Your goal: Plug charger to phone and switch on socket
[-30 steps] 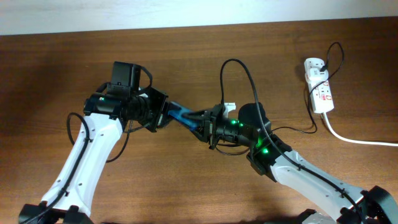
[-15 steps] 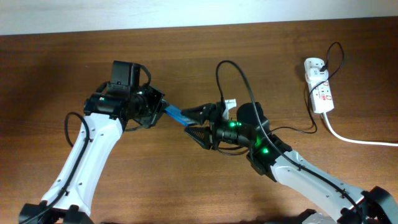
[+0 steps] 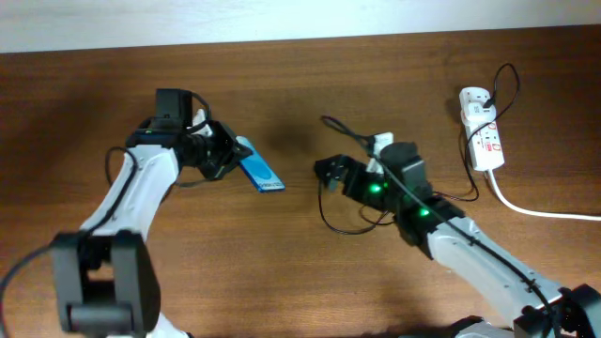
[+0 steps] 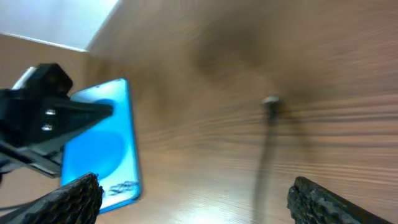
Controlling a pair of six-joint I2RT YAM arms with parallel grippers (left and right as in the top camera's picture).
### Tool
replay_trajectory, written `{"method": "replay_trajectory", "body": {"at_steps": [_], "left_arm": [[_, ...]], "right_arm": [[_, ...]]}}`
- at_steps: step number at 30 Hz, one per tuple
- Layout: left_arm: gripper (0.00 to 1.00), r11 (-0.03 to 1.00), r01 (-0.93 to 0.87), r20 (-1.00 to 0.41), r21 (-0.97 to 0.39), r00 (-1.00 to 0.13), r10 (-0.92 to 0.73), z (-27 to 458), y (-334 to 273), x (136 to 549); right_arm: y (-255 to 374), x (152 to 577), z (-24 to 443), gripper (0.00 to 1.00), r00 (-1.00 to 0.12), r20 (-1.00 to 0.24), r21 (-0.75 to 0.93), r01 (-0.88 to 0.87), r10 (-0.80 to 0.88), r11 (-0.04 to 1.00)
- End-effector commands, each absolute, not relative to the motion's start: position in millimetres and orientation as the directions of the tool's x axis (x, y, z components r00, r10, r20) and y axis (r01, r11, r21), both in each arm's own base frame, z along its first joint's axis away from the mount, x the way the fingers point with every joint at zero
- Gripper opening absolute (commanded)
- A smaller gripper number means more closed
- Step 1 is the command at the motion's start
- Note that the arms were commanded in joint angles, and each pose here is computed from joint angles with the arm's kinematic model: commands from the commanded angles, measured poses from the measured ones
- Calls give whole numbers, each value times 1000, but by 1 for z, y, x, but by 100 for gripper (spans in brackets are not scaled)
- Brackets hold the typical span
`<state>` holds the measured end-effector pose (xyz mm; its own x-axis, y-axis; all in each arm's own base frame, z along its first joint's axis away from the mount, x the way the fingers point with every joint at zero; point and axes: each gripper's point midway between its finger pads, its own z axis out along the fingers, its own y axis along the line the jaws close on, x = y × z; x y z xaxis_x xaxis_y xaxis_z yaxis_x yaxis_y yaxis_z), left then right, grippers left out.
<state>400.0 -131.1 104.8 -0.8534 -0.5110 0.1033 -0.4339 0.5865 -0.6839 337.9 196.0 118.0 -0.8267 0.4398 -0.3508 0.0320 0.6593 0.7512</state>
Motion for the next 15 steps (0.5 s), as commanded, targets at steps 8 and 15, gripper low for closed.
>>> {"method": "replay_trajectory", "body": {"at_steps": [8,15], "left_arm": [[0,53,-135,136,-989,-990,21,161,-196,388],[0,30,-136,137,-990,-990,42,166,-196,385]], "right_arm": [[177,345,103,97,-848,-345,726,30,402,687],[206,352,35,73,-897,-342,620,7,278,785]]}}
